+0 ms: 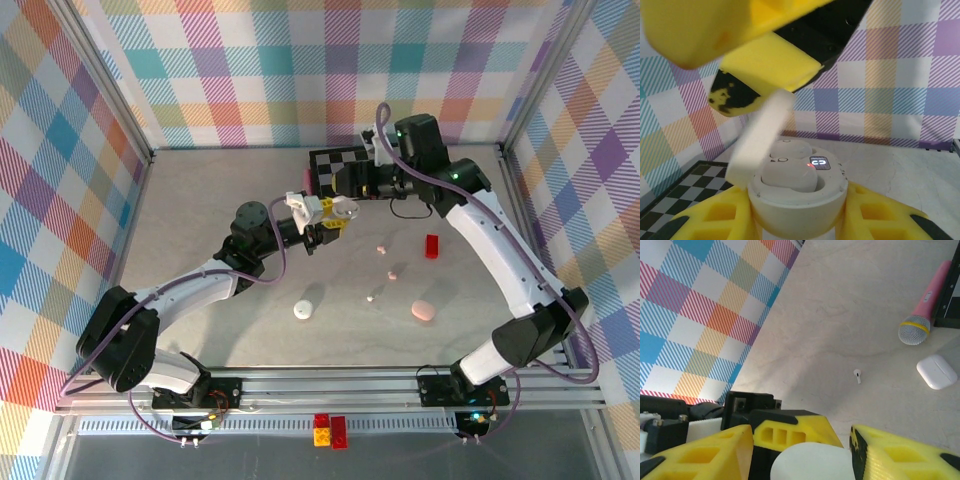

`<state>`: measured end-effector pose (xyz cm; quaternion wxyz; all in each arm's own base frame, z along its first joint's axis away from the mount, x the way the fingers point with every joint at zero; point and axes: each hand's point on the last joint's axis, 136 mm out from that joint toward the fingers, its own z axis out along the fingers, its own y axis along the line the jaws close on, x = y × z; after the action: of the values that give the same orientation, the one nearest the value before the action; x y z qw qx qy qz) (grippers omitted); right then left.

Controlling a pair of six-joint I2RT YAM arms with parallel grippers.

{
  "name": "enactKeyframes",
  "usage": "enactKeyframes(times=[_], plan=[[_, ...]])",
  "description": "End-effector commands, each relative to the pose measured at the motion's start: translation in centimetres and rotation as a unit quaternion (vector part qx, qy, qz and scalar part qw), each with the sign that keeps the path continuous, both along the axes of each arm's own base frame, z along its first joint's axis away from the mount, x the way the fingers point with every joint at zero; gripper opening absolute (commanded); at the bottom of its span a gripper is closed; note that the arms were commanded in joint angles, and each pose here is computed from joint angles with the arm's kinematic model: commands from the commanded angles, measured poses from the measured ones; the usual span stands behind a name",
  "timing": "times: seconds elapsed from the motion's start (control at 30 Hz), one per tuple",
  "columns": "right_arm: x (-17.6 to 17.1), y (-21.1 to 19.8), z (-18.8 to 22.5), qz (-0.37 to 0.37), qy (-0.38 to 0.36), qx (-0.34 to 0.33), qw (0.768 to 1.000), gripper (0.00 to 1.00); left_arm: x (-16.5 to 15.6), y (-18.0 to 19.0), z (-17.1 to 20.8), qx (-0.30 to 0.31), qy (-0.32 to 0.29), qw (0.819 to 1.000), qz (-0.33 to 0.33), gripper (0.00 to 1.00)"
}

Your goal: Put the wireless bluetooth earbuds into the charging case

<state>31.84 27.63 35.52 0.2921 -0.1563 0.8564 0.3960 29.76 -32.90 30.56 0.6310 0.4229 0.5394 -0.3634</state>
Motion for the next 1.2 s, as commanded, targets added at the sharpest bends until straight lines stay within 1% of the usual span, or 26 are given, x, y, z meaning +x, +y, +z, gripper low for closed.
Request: enactKeyframes(times=[0.0, 0.1, 0.17, 0.2, 0.27, 0.33, 0.4, 0.47, 0.57, 0.67, 0.73, 0.87, 1.17], plan=[[-1.2, -1.0, 0.8, -0.002, -0.01, 0.005, 1.0, 0.53, -0.6, 0.3, 2.8, -0.029, -0.03, 0.999, 0.002, 0.33], [-1.4, -1.3, 1.2, -0.015, -0.016, 0.027, 0.999, 0.53, -0.5, 0.2, 2.9, -0.032, -0.029, 0.999, 0.001, 0.33], [-1.4, -1.7, 1.5, -0.027, -0.016, 0.046, 0.998, 0.55, -0.5, 0.2, 2.8, -0.033, -0.027, 0.999, 0.001, 0.33], [-1.3, -2.0, 1.6, -0.038, -0.011, 0.058, 0.998, 0.58, -0.5, 0.2, 2.9, -0.035, -0.026, 0.999, 0.0, 0.33], [-1.3, -2.3, 1.6, -0.046, 0.007, 0.093, 0.995, 0.66, -0.5, 0.2, 3.0, -0.041, -0.023, 0.999, -0.001, 0.33], [-1.3, -2.4, 1.4, -0.043, 0.045, 0.14, 0.988, 0.73, -0.6, 0.3, 3.4, -0.053, -0.02, 0.998, -0.003, 0.33], [-1.4, -2.4, 0.8, -0.044, 0.088, 0.173, 0.98, 0.74, -0.3, 0.4, 3.9, -0.069, -0.014, 0.998, 0.001, 0.33], [-1.5, -2.2, 0.4, -0.04, 0.119, 0.192, 0.973, 0.73, -0.2, 0.4, 4.4, -0.085, -0.014, 0.996, 0.003, 0.32], [-2.0, -1.4, 0.3, -0.016, 0.158, 0.222, 0.962, 0.71, 0.1, 0.4, 4.7, -0.097, -0.013, 0.995, 0.008, 0.32], [-2.5, -0.6, 0.6, 0.018, 0.184, 0.25, 0.95, 0.68, 0.4, 0.3, 4.7, -0.097, -0.013, 0.995, 0.008, 0.32], [-2.7, -0.4, 0.8, 0.028, 0.188, 0.259, 0.947, 0.65, 0.4, 0.1, 4.6, -0.096, -0.013, 0.995, 0.005, 0.32], [-2.8, -0.1, 1.0, 0.043, 0.195, 0.274, 0.941, 0.57, 0.5, 0.0, 4.4, -0.094, -0.012, 0.996, 0.004, 0.32], [-2.1, 0.0, 0.0, 0.029, 0.213, 0.28, 0.936, 0.31, 0.0, -0.1, 4.7, -0.093, -0.015, 0.996, -0.007, 0.33]])
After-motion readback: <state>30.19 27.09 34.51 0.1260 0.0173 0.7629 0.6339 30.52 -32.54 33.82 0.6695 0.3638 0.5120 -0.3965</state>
